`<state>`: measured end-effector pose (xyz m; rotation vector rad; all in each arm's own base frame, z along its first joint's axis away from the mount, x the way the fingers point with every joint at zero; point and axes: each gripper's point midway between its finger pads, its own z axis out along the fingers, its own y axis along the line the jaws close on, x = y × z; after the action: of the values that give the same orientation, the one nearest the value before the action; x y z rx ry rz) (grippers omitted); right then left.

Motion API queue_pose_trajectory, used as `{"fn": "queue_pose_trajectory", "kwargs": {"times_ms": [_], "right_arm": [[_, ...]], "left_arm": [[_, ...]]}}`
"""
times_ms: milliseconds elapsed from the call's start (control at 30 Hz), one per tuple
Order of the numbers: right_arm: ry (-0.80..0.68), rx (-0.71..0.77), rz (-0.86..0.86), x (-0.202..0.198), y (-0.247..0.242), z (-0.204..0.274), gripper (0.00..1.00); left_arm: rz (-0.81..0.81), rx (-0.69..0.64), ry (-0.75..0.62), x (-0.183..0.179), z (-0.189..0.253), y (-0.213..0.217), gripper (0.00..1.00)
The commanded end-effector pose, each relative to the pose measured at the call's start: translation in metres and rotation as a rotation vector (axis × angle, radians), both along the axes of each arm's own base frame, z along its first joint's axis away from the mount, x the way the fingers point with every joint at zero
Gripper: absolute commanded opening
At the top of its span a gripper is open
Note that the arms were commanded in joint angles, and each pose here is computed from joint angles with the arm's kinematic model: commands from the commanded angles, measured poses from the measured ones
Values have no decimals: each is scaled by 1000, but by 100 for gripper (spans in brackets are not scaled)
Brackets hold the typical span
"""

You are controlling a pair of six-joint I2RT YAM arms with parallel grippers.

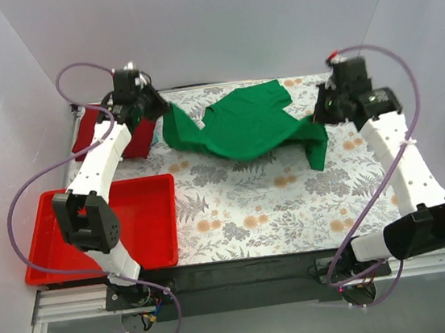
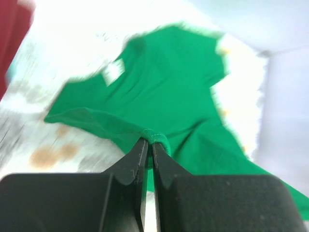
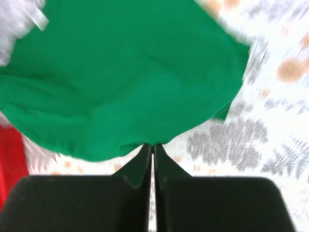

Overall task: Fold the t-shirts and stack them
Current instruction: Flatten the tshirt out

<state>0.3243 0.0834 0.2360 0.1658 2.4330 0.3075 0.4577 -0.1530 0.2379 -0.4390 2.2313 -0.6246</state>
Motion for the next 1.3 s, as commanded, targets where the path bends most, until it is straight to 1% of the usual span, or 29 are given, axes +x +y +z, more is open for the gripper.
{"fn": "queue_pose_trajectory", "kwargs": {"times_ms": [0, 33, 67, 133, 167, 233, 267, 300, 333, 367, 400, 433, 467, 500, 533, 567, 600, 733, 800, 900, 1000, 1033, 1100, 1133, 1200, 1233, 1267], "right_arm": [[-121, -78, -38, 18, -17, 67, 1], [-159, -85, -43, 22, -18, 83, 1], [-263, -76, -53, 28, -19, 124, 1], [-342, -89, -76, 32, -25, 156, 1], [-427, -81, -92, 29, -28, 188, 1], [-515, -75, -109, 23, -32, 220, 1], [-592, -68, -128, 13, -37, 248, 1], [-630, -66, -133, 7, -39, 260, 1], [-688, -65, -138, 2, -41, 276, 1], [-754, -59, -154, -14, -46, 295, 1], [-827, -52, -166, -21, -49, 314, 1], [-873, -56, -171, -30, -52, 326, 1], [-941, -55, -198, -49, -60, 344, 1], [-983, -55, -213, -59, -64, 354, 1], [-1047, -49, -229, -68, -68, 371, 1], [-1095, -59, -252, -83, -75, 383, 1], [-1144, -54, -273, -92, -79, 395, 1], [-1236, -44, -319, -115, -90, 417, 1], [-1238, -36, -321, -114, -89, 414, 1], [-1190, -42, -313, -94, -85, 398, 1], [-1098, -71, -303, -65, -81, 364, 1], [-1079, -79, -301, -59, -80, 356, 1], [-1017, -98, -284, -38, -75, 328, 1], [-992, -108, -277, -30, -73, 317, 1], [-969, -122, -282, -17, -73, 302, 1], [-927, -138, -280, -7, -73, 282, 1], [-907, -155, -282, 0, -73, 274, 1]], "left_arm": [[-12, -99, -182, 21, 90, -12, 0], [-9, -129, -258, 25, 127, -13, 0], [-2, -139, -290, 27, 142, -13, 0], [1, -173, -377, 26, 182, -13, 0], [-9, -196, -445, 21, 213, -14, 0], [-16, -230, -557, 8, 256, -12, 0], [-28, -245, -605, -1, 275, -11, 0], [-31, -254, -645, -10, 288, -10, 0], [-38, -275, -753, -33, 324, -4, 0], [-34, -283, -793, -43, 336, -1, 0], [-24, -283, -814, -49, 338, 2, 0], [-21, -304, -924, -79, 371, 10, 0], [-15, -307, -963, -89, 381, 14, 0], [2, -308, -992, -97, 387, 19, 0], [7, -315, -1050, -111, 402, 24, 0], [12, -318, -1099, -130, 417, 30, 0], [18, -309, -1129, -138, 424, 33, 0], [15, -323, -1206, -166, 451, 39, 0], [-13, -334, -1203, -165, 450, 34, 0], [-58, -358, -1153, -150, 437, 22, 0], [-121, -389, -1034, -113, 400, 1, 0], [-135, -394, -977, -91, 381, -8, 0], [-162, -397, -904, -71, 354, -23, 0], [-176, -393, -851, -52, 333, -35, 0], [-197, -385, -794, -34, 308, -49, 0], [-207, -386, -775, -29, 300, -55, 0], [-214, -382, -733, -15, 282, -64, 0]]}}
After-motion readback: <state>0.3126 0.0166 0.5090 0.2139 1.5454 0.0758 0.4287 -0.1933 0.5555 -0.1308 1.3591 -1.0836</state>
